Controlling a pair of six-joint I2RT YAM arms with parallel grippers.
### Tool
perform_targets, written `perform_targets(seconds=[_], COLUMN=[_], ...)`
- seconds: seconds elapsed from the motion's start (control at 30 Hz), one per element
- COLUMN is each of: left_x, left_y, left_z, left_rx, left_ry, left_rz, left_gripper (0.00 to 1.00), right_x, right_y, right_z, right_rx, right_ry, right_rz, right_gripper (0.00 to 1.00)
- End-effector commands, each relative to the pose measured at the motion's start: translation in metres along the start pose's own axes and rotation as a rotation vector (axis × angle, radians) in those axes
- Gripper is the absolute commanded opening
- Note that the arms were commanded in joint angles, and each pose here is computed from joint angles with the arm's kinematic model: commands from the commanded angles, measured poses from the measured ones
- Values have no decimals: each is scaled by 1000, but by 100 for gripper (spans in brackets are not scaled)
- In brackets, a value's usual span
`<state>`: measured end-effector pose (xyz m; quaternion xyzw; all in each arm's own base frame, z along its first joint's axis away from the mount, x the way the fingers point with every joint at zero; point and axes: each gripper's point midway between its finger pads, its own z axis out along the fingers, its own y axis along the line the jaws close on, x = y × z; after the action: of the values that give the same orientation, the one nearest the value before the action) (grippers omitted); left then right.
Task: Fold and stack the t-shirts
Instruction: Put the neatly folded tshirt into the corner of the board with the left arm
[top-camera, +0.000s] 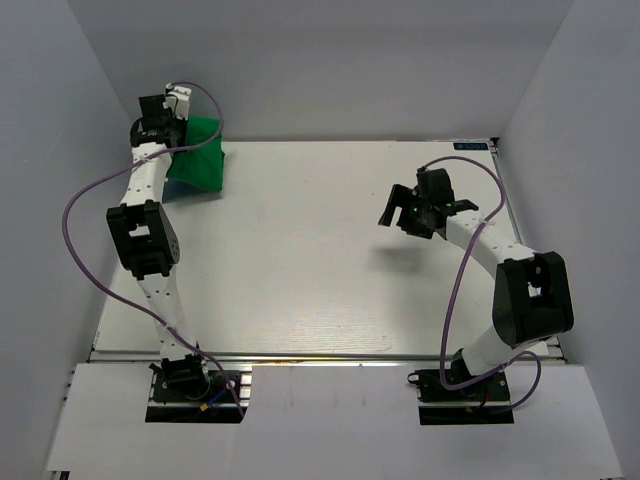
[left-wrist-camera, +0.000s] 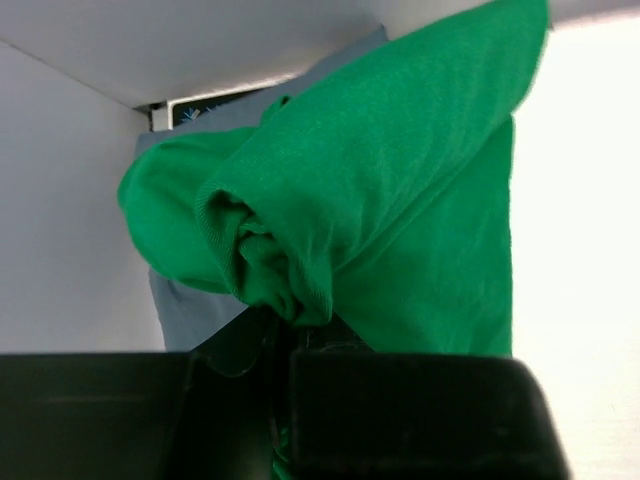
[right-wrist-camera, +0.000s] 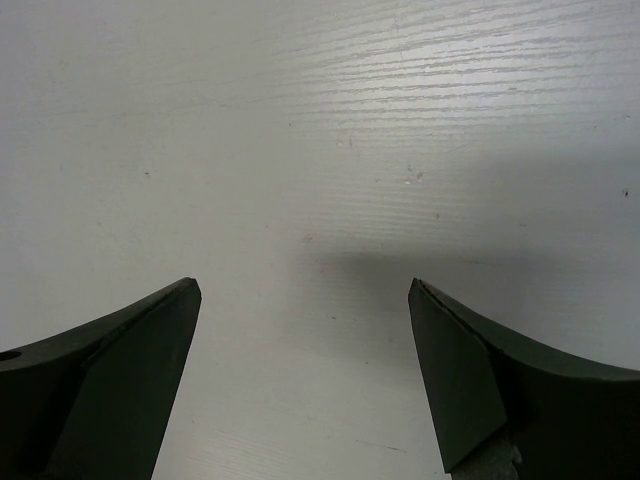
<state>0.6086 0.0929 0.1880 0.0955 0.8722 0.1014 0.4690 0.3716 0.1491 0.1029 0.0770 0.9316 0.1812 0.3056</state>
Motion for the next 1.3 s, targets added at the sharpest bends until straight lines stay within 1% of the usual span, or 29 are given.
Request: perform_targets(seconds=[0.0, 0.03, 0.1, 0.13, 0.17, 0.23, 0.27, 0.37, 0.43, 0.47, 0.5, 0.57, 0.6, 0.63, 0.67, 0.7, 0.73, 0.87, 0.9, 0.97, 1.03, 1.07, 1.1, 1.13, 1.2, 1.27], left_x=[-38, -34, -23, -19, -20, -7, -4, 12, 13, 20, 21, 20, 27, 28, 32, 33, 34, 27, 32, 21, 21, 14, 8, 9, 13, -3], left_y=[25, 23, 34, 31, 37, 32, 38, 49, 55, 59, 67, 70, 80, 83, 93, 95, 96, 111, 117, 118, 115, 105, 106, 91, 76, 69], left_z=[-5, -1, 9, 13, 13, 26, 28, 40, 43, 46, 48, 48, 48, 48, 46, 45, 45, 28, 26, 12, 6, 4, -4, -4, -9, -28], left_rx=[-11, 2, -6, 7, 6, 14, 14, -20, -29, -28, -47, -72, -113, -134, -174, -185, -201, -285, -300, -301, -287, -253, -255, -211, -173, -156], left_ry=[-133, -128, -116, -111, -121, -99, -100, -73, -77, -69, -75, -79, -70, -66, -58, -56, -54, -53, -43, -52, -43, -46, -56, -47, -26, -44], left_rz=[-61, -61, -83, -83, -87, -104, -109, -168, -204, -225, -241, -282, -329, -351, -371, -372, -397, -423, -444, -463, -463, -457, -456, -450, -446, -460], left_gripper=[0, 0, 0, 0, 0, 0, 0, 0, 0, 0, 3, 16, 39, 58, 90, 91, 100, 100, 100, 100, 100, 100, 100, 100, 100, 100], right_x=[-12, -14, -15, -14, -15, -14, -15, -15, -15, -16, -16, -15, -17, -16, -15, -17, -16, -17, -19, -18, -20, -21, -24, -26, -28, -24], right_y=[6, 8, 7, 6, 7, 6, 6, 6, 6, 7, 7, 7, 7, 8, 8, 9, 9, 11, 12, 13, 15, 15, 17, 17, 17, 15], right_z=[0, 0, 0, 0, 1, 2, 2, 2, 4, 4, 4, 6, 7, 8, 9, 9, 9, 7, 5, 3, -1, -3, -9, -13, -19, -25], right_rx=[-5, -11, -7, -3, -5, -2, -2, -2, -1, -1, -2, -2, -3, -6, -4, -9, -8, -13, -17, -23, -35, -37, -41, -44, -46, -43], right_ry=[-27, -35, -35, -35, -32, -30, -30, -30, -29, -29, -30, -23, -25, -19, -17, -19, -16, -19, -27, -32, -46, -54, -69, -81, -98, -106], right_rz=[-1, -1, 0, -1, -4, 0, 1, -4, -3, 0, -1, -4, 2, 2, -1, 2, -1, 0, 1, -1, -5, -8, -16, -20, -26, -34], right_gripper=[90, 90, 90, 90, 90, 90, 90, 90, 90, 90, 90, 90, 90, 90, 90, 90, 90, 90, 90, 90, 90, 90, 90, 90, 90, 90])
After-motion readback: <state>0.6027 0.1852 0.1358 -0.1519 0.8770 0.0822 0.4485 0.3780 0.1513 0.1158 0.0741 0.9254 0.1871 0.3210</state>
